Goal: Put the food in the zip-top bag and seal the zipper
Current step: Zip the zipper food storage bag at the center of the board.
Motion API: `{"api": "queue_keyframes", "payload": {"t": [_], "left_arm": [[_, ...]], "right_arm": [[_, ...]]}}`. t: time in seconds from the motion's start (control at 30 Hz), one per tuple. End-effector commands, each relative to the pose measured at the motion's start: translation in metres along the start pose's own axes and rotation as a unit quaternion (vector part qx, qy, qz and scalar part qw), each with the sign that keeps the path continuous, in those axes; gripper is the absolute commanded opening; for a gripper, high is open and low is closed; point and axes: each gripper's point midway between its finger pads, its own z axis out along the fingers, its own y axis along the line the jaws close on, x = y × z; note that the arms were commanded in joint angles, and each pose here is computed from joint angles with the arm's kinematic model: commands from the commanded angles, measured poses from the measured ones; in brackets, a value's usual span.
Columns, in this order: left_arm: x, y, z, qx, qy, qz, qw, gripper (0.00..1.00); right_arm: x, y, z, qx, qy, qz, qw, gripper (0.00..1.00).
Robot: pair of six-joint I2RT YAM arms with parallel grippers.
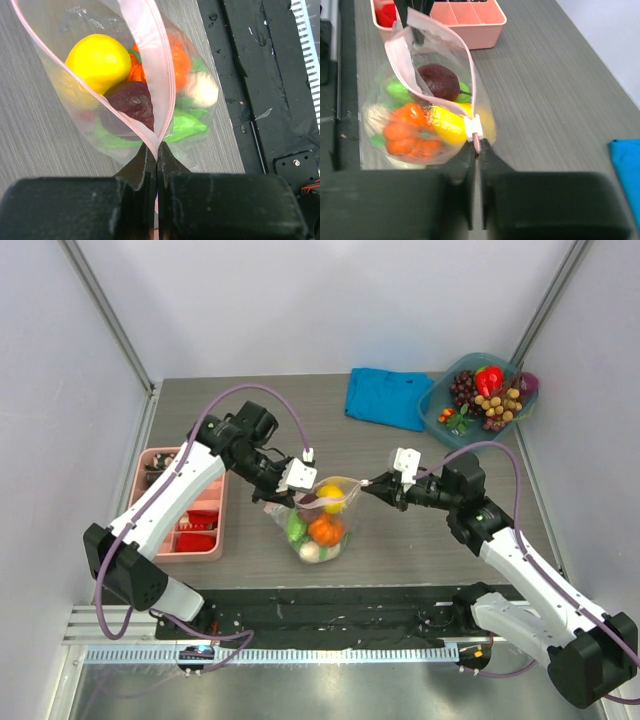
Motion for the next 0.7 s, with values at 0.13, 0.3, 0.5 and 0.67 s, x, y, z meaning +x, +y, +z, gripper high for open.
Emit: {"api": "queue_keyframes", "payload": {"t": [0.13,0.3,0.5,0.67], "left_arm": [[-0.043,0.043,-0.025,-0.1,-0.084,-0.017,0.991,0.28],[-0.108,0.07,-0.064,-0.2,-0.203,-0.068,0.956,0.62],[-0.139,0.072,-0.055,-0.227,-0.201,0.009,0.953,0.69],[-0.16,0.069,-0.053,-0.203,-0.224,0.018,0.953,0.72]], "right_arm": [[-0.028,-0.008,-0.003,0.01,-0.025,-0.01,1.0,0.01],[-0.038,-0.004,-0.006,0.006,-0.038,-0.01,0.999,0.01],[-0.042,-0.003,-0.009,0.001,-0.026,0.001,1.0,0.01],[-0.049,0.0,-0.016,0.007,-0.026,-0.002,1.0,0.01]]}}
